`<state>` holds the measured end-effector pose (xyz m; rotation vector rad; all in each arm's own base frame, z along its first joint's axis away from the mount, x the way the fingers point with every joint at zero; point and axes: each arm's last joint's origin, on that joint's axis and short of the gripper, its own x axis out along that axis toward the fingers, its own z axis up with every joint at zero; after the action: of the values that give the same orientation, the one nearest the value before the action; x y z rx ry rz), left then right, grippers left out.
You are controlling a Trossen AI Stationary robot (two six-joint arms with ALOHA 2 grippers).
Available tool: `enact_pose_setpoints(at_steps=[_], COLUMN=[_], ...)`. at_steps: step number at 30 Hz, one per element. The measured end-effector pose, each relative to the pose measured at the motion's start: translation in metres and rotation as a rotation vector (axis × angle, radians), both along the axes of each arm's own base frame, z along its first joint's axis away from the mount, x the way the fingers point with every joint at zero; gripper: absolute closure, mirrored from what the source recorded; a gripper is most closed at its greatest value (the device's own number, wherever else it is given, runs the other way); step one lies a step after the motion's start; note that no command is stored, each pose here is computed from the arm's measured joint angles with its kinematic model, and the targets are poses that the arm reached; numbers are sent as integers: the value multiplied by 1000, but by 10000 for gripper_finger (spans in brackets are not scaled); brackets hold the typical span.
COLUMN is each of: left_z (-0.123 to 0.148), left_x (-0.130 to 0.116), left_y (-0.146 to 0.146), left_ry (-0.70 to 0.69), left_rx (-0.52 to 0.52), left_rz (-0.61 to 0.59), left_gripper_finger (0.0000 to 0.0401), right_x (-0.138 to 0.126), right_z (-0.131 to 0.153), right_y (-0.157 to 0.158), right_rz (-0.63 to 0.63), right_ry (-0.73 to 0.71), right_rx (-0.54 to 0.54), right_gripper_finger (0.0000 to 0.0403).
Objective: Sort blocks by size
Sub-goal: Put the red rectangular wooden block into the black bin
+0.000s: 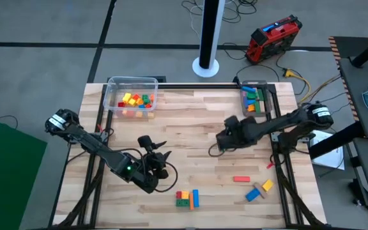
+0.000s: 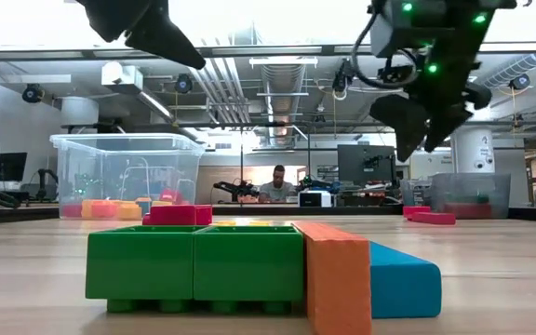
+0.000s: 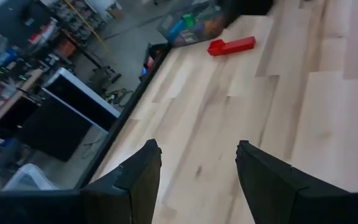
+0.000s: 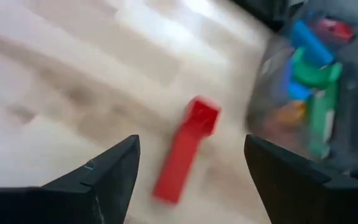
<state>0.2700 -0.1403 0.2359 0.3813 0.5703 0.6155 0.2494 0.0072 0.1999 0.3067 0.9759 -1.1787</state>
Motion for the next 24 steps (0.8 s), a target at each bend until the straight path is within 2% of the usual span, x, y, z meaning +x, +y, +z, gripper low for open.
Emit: enact_pose_setpoints(at_steps=[7,11,14,24], left_z=[1,4,6,5], left_x=[2,6,8,9], left_y=[0,-3,-5,-7], left_ry=[-25,-86,-103,-83], left_rx=[24,-20,-76,-123], left_rz=[15,14,-12,-49], left_gripper_finger=[216,216,216,216], right_x=[5,0,-7,-26], right_z=[-31,-51,-60,-71], right_y=[10,3,-3,-24], right_rz=[-60,-106,-125,-76], right_ry=[59,146,167,-37], right_rx=[49,119,125,188], right_gripper_finger=[103,101,103,115])
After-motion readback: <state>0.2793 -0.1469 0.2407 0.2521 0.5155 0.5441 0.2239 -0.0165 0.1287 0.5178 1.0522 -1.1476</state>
